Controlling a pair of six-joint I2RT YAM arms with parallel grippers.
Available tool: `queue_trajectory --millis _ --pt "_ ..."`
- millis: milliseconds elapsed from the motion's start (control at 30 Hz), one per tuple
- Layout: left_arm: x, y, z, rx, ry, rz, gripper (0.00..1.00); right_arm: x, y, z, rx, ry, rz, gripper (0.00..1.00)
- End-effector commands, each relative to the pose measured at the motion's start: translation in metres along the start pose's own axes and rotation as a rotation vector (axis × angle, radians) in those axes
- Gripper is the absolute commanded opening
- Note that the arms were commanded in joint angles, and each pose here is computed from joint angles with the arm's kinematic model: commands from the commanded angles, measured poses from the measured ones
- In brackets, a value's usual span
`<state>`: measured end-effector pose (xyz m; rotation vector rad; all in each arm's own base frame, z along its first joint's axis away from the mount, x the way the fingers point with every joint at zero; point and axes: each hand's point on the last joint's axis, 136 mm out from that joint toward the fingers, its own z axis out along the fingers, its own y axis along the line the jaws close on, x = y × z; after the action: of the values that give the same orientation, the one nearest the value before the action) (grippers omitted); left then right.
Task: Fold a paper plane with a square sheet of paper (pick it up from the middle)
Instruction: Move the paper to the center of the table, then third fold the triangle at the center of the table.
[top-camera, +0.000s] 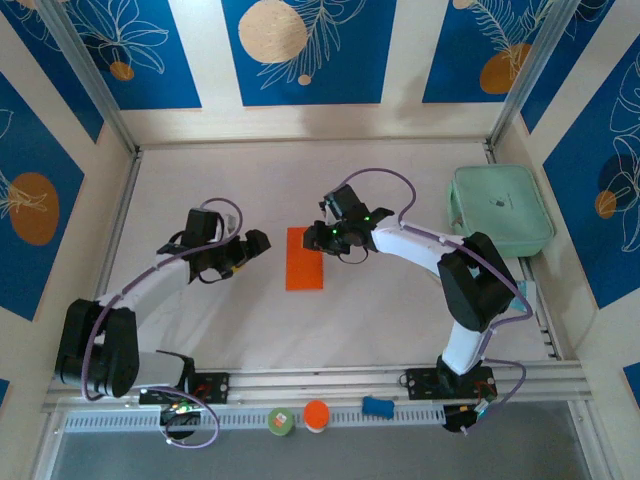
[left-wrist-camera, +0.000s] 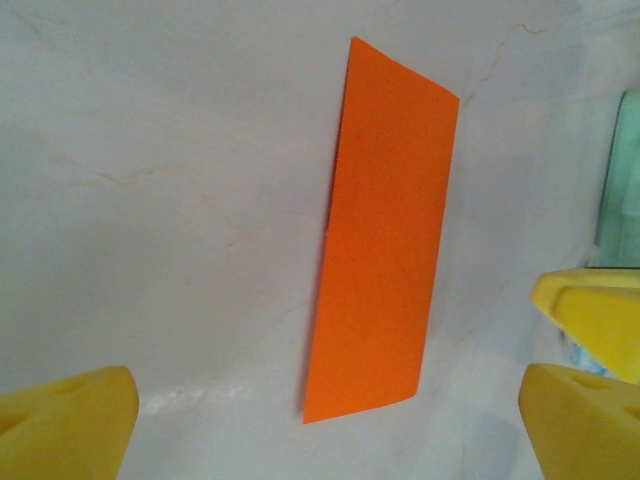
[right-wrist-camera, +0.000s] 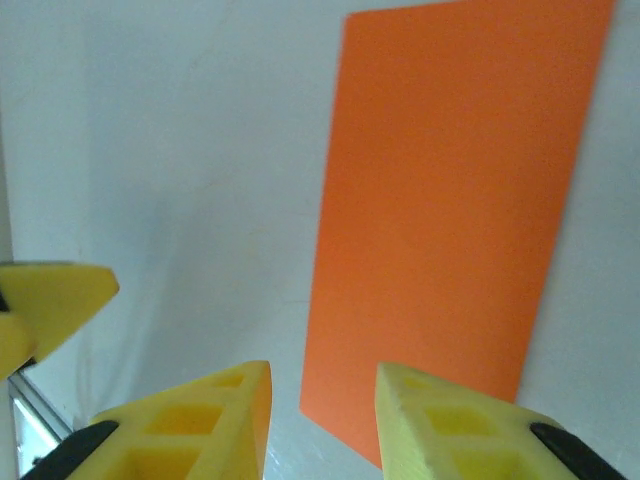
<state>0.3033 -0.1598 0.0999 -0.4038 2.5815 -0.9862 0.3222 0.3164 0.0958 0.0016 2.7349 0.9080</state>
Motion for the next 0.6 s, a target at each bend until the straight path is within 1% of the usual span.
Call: queue_trajectory --millis 0,100,267,400,567 --pt "0.009 -0.011 0.010 0.065 0.044 -0.022 0.97 0.009 -0.015 0.013 0.083 0.042 0.136 0.32" --pt "0.014 -0.013 0.018 0.081 0.067 -0.035 0.95 0.013 -0.022 0.023 0.128 0.065 0.158 0.32" --pt "0.021 -0.021 0.028 0.107 0.092 -0.021 0.95 0.021 -0.033 0.036 0.169 0.110 0.202 0.32" --pt "0.032 -0.025 0.036 0.114 0.128 0.012 0.93 0.028 -0.048 0.039 0.274 0.128 0.202 0.32" --pt "0.044 -0.025 0.044 0.099 0.183 0.031 0.85 0.041 -0.063 0.047 0.311 0.158 0.222 0.32"
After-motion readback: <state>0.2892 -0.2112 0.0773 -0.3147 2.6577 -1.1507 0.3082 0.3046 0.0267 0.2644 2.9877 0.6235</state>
